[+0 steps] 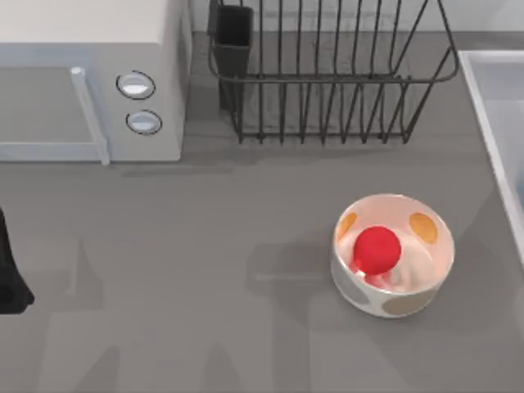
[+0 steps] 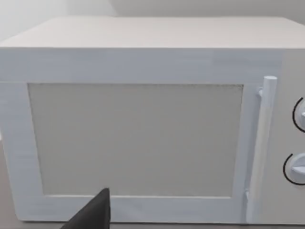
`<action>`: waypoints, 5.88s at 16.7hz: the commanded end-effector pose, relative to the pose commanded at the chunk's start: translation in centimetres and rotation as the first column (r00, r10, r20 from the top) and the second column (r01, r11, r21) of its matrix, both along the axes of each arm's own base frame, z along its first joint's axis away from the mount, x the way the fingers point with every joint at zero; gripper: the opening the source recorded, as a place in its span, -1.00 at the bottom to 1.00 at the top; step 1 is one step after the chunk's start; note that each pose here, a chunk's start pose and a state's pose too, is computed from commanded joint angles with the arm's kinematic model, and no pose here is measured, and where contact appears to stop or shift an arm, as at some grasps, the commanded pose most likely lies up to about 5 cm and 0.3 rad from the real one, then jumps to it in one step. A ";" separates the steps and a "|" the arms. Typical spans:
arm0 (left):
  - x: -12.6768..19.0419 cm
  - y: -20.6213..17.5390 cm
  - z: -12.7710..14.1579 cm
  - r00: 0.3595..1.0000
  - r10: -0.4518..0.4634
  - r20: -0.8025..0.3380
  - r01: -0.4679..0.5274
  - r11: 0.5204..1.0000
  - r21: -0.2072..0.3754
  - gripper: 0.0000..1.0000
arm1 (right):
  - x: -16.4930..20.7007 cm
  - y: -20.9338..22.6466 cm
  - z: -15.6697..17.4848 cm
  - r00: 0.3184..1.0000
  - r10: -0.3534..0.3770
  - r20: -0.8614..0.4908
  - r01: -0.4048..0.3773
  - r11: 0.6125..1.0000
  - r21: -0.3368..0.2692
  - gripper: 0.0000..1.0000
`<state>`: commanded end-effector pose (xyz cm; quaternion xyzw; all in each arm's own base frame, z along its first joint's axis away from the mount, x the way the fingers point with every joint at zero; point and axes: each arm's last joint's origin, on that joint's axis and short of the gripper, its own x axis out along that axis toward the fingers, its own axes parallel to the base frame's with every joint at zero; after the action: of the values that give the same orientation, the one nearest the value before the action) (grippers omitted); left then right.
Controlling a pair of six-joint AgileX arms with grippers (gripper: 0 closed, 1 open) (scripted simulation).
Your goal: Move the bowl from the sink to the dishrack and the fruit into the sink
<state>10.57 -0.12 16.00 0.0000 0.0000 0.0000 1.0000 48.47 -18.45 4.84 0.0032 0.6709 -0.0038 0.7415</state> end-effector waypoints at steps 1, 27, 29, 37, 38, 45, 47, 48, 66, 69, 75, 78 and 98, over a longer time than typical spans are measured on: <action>0.0 0.0 0.0 1.000 0.000 0.000 0.000 1.000 0.000 1.00 | 0.0 0.0 0.0 1.000 0.000 0.000 0.000 1.000 0.000 1.00; 0.0 0.0 0.0 1.000 0.000 0.000 0.000 1.000 0.000 1.00 | -0.2 -0.1 0.5 1.000 0.000 -0.002 0.000 1.000 0.002 -1.00; 0.0 0.0 0.0 1.000 0.000 0.000 0.000 1.000 0.000 1.00 | -1.0 -0.9 1.9 1.000 -0.004 -0.014 0.004 1.000 0.007 -1.00; 0.0 0.0 0.0 1.000 0.000 0.000 0.000 1.000 0.000 1.00 | -11.0 -4.5 16.8 1.000 0.005 -0.019 -0.005 1.000 0.008 -1.00; 0.0 0.0 0.0 1.000 0.000 0.000 0.000 1.000 0.000 1.00 | -13.0 -4.5 18.8 1.000 0.006 -0.019 -0.005 1.000 0.008 -1.00; 0.0 0.0 0.0 1.000 0.000 0.000 0.000 1.000 0.000 1.00 | -26.7 -1.1 28.9 1.000 0.005 -0.001 -0.005 1.000 0.000 -1.00; 0.0 0.0 0.0 1.000 0.000 0.000 0.000 1.000 0.000 1.00 | -28.9 0.0 29.8 1.000 0.005 -0.001 -0.005 1.000 0.002 -1.00; 0.0 0.0 0.0 1.000 0.000 0.000 0.000 1.000 0.000 1.00 | -29.6 0.3 30.1 1.000 0.004 0.001 -0.004 1.000 0.002 -1.00; 0.0 0.0 0.0 1.000 0.000 0.000 0.000 1.000 0.000 1.00 | -14.8 15.3 30.9 0.896 0.314 0.313 -0.159 0.887 -0.433 -1.00; 0.0 0.0 0.0 1.000 0.000 0.000 0.000 1.000 0.000 1.00 | -12.7 23.8 32.0 0.756 0.382 0.531 -0.100 0.870 -0.483 -1.00; 0.0 0.0 0.0 1.000 0.000 0.000 0.000 1.000 0.000 1.00 | -15.3 38.5 34.8 0.362 0.276 0.891 0.012 0.954 -0.300 -1.00; 0.0 0.0 0.0 1.000 0.000 0.000 0.000 1.000 0.000 1.00 | -17.9 42.7 36.1 0.202 0.136 0.970 0.017 0.990 -0.142 -1.00; 0.0 0.0 0.0 1.000 0.000 0.000 0.000 1.000 0.000 1.00 | -13.1 46.7 25.1 0.050 -0.032 0.998 -0.016 0.999 0.033 -1.00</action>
<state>10.57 -0.12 16.00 0.0000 0.0000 0.0000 1.0000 35.41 28.25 29.93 0.0216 -0.0249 0.0070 0.9994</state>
